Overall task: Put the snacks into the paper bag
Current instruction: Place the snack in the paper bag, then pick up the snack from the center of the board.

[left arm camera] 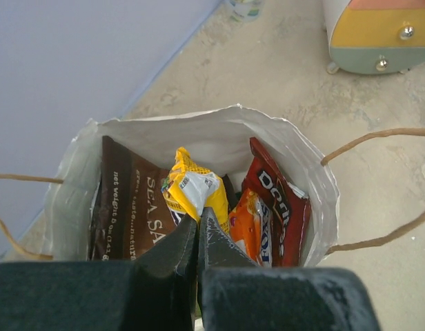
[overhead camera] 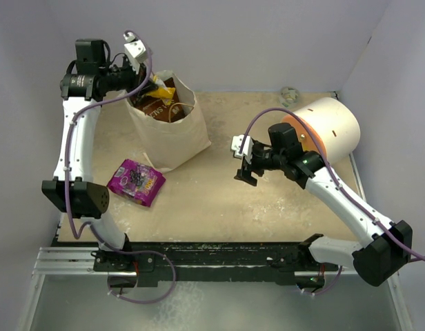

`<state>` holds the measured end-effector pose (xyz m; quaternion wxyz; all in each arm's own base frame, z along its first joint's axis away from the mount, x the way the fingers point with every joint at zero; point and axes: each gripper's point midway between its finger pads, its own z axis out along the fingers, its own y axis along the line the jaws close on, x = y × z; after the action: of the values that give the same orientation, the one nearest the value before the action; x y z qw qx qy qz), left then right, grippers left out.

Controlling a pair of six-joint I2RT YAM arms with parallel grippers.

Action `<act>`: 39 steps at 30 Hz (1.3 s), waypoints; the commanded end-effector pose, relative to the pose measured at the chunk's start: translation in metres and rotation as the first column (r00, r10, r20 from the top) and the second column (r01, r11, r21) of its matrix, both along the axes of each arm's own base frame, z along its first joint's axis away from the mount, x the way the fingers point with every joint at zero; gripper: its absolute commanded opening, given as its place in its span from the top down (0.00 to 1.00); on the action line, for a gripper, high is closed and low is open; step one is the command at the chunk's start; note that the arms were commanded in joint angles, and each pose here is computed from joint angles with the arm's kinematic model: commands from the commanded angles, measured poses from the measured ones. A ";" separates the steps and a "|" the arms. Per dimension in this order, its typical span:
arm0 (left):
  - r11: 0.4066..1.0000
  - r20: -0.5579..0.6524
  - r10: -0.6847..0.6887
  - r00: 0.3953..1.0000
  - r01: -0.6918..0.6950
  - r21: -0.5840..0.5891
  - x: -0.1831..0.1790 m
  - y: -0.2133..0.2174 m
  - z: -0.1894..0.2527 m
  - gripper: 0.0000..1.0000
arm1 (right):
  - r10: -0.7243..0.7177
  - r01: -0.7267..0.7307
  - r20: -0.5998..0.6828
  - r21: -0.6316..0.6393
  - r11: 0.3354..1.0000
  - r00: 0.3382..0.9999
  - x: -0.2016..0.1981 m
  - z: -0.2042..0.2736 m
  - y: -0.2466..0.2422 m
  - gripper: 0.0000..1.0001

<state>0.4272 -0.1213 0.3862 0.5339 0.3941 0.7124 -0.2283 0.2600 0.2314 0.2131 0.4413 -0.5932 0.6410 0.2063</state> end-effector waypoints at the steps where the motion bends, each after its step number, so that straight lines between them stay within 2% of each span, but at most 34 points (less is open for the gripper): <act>1: 1.000 -0.044 -0.021 0.999 0.022 0.023 0.002 -0.005 -0.008 0.98 | 0.043 -0.045 0.023 0.046 0.998 0.999 -0.004 0.013 0.007 0.18; 4: 1.000 -0.142 -0.015 0.990 0.018 0.020 0.005 -0.007 -0.030 0.90 | 0.032 -0.033 0.027 0.040 0.999 0.999 -0.001 0.011 0.006 0.18; 8: 0.999 -0.188 0.016 0.982 -0.006 0.052 0.005 -0.001 -0.045 0.64 | 0.049 -0.049 0.004 0.042 0.998 0.999 -0.003 0.005 0.009 0.18; 11: 0.995 -0.174 0.065 0.983 -0.050 0.089 0.006 0.007 -0.045 0.43 | 0.045 -0.044 -0.007 0.030 0.999 0.999 -0.001 0.001 0.009 0.18; 14: 0.991 -0.135 0.094 0.986 -0.080 0.106 0.004 0.012 -0.040 0.29 | 0.042 -0.042 -0.004 0.029 0.999 0.999 0.000 0.001 0.008 0.18; 20: 0.983 -0.021 0.153 0.988 -0.150 0.104 -0.002 0.020 -0.019 0.10 | 0.011 -0.011 -0.004 0.026 1.000 1.000 0.005 0.000 0.007 0.17; 25: 0.961 0.045 0.242 0.969 -0.246 0.123 -0.014 0.036 -0.006 0.01 | -0.017 0.018 -0.015 0.028 0.999 1.000 0.007 -0.001 0.004 0.16; 30: 0.922 0.079 0.357 0.931 -0.365 0.132 -0.039 0.069 0.003 0.01 | -0.041 0.042 -0.024 0.048 0.998 0.999 0.008 0.004 0.001 0.16; 34: 0.887 0.009 0.438 0.899 -0.434 0.158 -0.070 0.103 -0.016 0.01 | -0.056 0.056 -0.016 0.054 0.997 0.998 0.011 0.007 -0.003 0.16; 39: 0.842 -0.111 0.515 0.850 -0.477 0.250 -0.111 0.138 -0.073 0.01 | -0.067 0.065 0.016 0.066 0.996 0.998 0.013 0.015 -0.004 0.16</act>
<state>0.3451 -0.0020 0.3546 0.5174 0.2478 0.8180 -0.0419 0.2689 0.2280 0.2098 0.4391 -0.5680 0.6615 0.2169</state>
